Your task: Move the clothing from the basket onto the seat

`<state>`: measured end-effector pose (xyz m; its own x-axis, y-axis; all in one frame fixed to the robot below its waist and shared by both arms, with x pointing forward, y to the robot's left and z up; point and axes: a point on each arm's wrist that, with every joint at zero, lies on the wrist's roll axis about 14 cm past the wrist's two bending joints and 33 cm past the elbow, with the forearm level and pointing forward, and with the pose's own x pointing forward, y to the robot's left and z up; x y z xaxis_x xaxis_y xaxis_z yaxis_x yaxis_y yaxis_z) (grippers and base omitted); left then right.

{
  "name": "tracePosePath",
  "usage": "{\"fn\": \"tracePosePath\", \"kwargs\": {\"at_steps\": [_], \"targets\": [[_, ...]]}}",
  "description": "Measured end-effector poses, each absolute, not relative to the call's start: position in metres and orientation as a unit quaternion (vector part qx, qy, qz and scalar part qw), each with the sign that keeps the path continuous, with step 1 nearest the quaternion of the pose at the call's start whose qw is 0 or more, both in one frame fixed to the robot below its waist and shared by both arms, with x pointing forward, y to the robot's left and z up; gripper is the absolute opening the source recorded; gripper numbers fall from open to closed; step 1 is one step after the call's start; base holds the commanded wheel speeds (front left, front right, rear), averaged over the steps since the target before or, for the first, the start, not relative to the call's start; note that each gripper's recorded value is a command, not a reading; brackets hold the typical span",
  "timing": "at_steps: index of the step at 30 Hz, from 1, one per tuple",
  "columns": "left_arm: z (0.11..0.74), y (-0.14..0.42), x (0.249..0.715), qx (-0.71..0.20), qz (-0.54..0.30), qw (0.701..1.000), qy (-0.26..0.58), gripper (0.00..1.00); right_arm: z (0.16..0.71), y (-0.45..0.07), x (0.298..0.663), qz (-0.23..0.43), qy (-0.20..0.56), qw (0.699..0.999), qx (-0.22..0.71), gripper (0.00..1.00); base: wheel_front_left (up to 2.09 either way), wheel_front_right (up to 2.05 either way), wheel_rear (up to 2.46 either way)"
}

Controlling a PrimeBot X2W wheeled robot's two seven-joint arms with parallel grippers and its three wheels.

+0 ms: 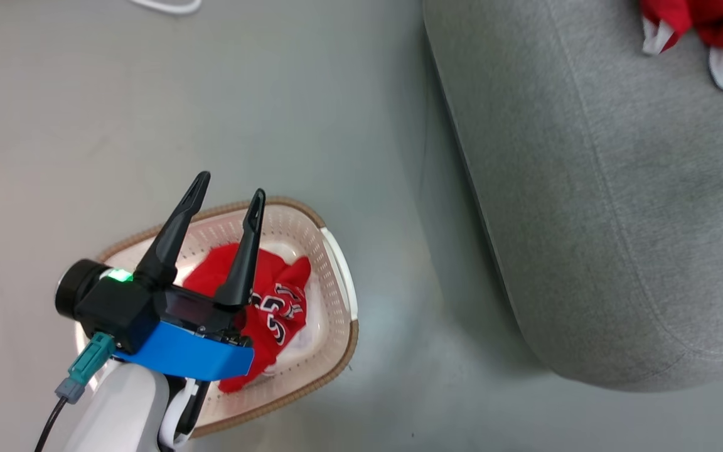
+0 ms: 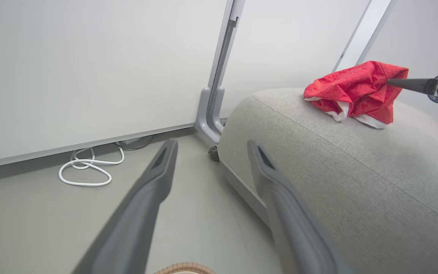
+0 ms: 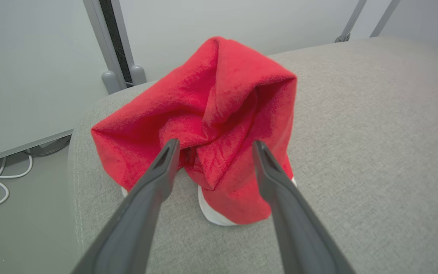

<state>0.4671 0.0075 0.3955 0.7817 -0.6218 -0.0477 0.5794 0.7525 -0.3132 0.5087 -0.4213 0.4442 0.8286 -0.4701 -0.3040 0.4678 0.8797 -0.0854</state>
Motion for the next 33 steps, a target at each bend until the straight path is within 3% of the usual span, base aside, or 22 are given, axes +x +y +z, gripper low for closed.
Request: {"fn": "tracePosePath", "kwargs": {"at_steps": [18, 33], "targets": [[0.455, 0.072, 0.415, -0.142, -0.199, 0.969, 0.046, 1.00, 0.486, -0.304, 0.429, -0.113, 0.075, 0.991, 0.001, 1.00, 0.00, 0.00, 0.00], [0.469, 0.137, 0.372, -0.132, -0.095, 0.986, 0.025, 1.00, 0.513, -0.213, 0.372, -0.009, 0.015, 1.000, -0.025, 1.00, 0.00, 0.00, 0.00]]}}
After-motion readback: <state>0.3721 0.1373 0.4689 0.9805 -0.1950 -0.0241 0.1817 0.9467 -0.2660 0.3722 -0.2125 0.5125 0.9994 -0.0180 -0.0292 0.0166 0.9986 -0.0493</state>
